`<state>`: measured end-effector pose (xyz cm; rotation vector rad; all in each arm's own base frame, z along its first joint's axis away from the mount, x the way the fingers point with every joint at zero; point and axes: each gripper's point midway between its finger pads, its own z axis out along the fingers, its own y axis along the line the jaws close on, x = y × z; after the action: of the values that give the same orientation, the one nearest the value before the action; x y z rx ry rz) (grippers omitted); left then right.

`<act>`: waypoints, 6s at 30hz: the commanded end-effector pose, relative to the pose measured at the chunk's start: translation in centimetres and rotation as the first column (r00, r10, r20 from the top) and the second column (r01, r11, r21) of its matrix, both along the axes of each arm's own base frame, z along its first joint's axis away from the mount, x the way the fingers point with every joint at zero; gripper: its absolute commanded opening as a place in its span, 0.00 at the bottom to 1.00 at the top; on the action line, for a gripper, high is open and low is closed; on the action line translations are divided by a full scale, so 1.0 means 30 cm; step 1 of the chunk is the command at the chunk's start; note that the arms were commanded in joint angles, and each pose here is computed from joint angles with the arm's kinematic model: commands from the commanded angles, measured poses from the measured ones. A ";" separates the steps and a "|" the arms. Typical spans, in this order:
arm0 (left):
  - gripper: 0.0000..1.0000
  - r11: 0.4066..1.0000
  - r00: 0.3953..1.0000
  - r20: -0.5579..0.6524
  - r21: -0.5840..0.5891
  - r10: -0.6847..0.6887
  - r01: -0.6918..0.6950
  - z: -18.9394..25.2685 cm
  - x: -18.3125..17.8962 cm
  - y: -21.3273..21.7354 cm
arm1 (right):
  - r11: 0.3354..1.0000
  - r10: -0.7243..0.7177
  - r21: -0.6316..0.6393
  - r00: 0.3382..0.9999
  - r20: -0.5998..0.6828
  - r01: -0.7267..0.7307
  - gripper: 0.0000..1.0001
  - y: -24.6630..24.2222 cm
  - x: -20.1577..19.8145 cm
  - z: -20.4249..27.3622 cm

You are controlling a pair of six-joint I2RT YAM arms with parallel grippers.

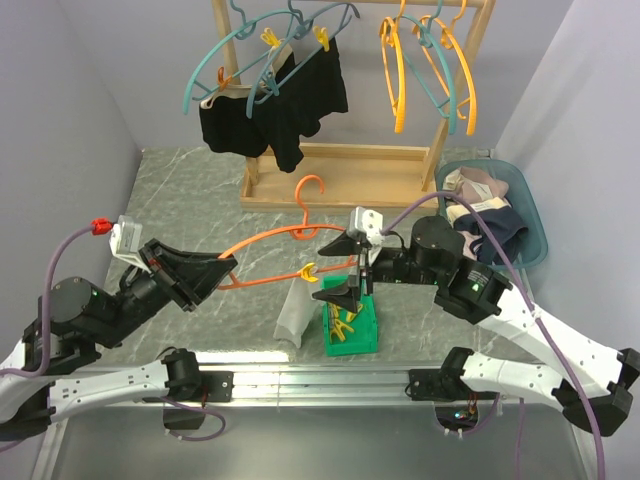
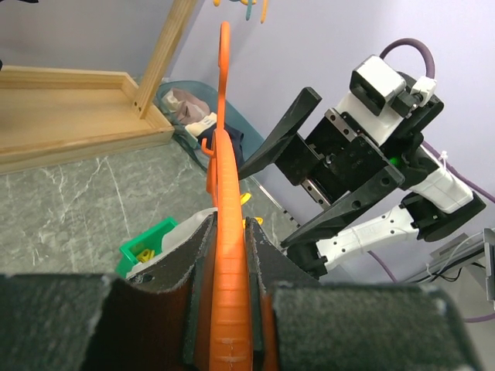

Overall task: Remove the underwear clipped to the hanger
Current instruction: Remove the underwear from the hanger, then place the clamp in the bin, then pick up the underwear from the center of the board.

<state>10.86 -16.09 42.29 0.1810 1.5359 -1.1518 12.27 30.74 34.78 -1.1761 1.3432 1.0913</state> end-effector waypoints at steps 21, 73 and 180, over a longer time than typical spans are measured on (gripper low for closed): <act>0.01 0.998 0.999 -0.030 0.046 -0.041 0.042 0.014 -0.021 -0.013 | 0.962 0.005 -0.270 0.984 0.180 0.045 0.89 0.025 -0.014 -0.047; 0.01 0.949 0.947 -0.155 0.191 0.281 -0.250 -0.129 0.121 0.061 | 0.883 -0.377 -0.197 0.893 0.245 0.427 0.00 -0.098 0.133 0.015; 0.01 0.890 0.884 -0.134 0.159 0.449 -0.428 -0.130 0.131 0.301 | 0.572 -0.747 -0.670 0.638 -0.187 0.472 0.00 0.214 0.067 -0.778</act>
<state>14.90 -6.83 37.17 -0.1711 1.7156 -0.6725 11.88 36.65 3.64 -0.8023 2.5429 0.3117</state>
